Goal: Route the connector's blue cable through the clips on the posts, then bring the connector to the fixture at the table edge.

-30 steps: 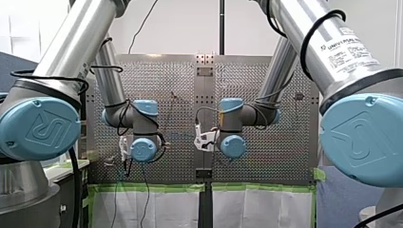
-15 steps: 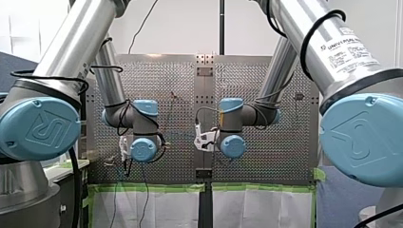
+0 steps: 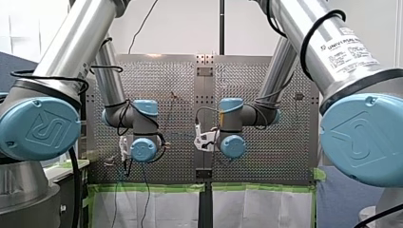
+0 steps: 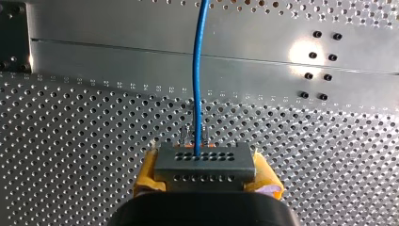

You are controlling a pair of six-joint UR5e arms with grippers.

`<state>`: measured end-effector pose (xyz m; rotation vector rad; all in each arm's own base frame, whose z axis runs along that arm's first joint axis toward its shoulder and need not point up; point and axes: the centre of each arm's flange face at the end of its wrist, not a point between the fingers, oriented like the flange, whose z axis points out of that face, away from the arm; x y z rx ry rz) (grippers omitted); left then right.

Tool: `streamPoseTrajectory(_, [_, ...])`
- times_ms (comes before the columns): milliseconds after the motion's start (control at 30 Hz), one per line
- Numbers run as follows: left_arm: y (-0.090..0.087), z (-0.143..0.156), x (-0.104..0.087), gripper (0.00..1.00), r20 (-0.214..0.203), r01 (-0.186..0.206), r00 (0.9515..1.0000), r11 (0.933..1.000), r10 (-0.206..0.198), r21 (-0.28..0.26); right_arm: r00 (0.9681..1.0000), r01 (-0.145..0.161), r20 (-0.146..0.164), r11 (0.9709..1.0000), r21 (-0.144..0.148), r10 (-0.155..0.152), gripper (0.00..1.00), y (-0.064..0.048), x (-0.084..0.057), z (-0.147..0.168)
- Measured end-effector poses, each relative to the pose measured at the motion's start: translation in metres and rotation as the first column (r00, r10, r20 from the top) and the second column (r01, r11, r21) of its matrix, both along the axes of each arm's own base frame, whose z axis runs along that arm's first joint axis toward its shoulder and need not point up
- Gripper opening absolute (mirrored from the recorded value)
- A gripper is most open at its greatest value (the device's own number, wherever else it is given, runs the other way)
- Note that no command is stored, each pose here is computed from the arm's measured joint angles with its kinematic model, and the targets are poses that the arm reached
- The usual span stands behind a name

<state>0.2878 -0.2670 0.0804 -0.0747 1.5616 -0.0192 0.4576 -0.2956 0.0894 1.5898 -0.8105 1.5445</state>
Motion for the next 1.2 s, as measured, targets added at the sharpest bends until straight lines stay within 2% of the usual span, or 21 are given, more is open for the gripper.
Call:
streamPoseTrajectory(900, [0.001, -0.002, 0.001, 0.00, -0.004, 0.001, 1.0000, 1.0000, -0.001, 0.003, 1.0000, 0.000, -0.001, 1.0000, 0.002, 0.000, 0.00, -0.001, 0.000, -0.001])
streamPoseTrajectory(1033, [0.002, -0.013, 0.000, 0.00, -0.030, 0.009, 0.9995, 0.9998, -0.008, 0.017, 0.9996, 0.010, -0.028, 0.9995, 0.031, -0.009, 0.00, -0.005, -0.004, -0.013])
streamPoseTrajectory(1200, [0.003, -0.026, -0.002, 0.00, -0.060, 0.012, 0.9982, 0.9993, -0.010, 0.035, 0.9977, 0.014, -0.067, 0.9974, 0.070, -0.010, 0.00, -0.003, -0.008, -0.037])
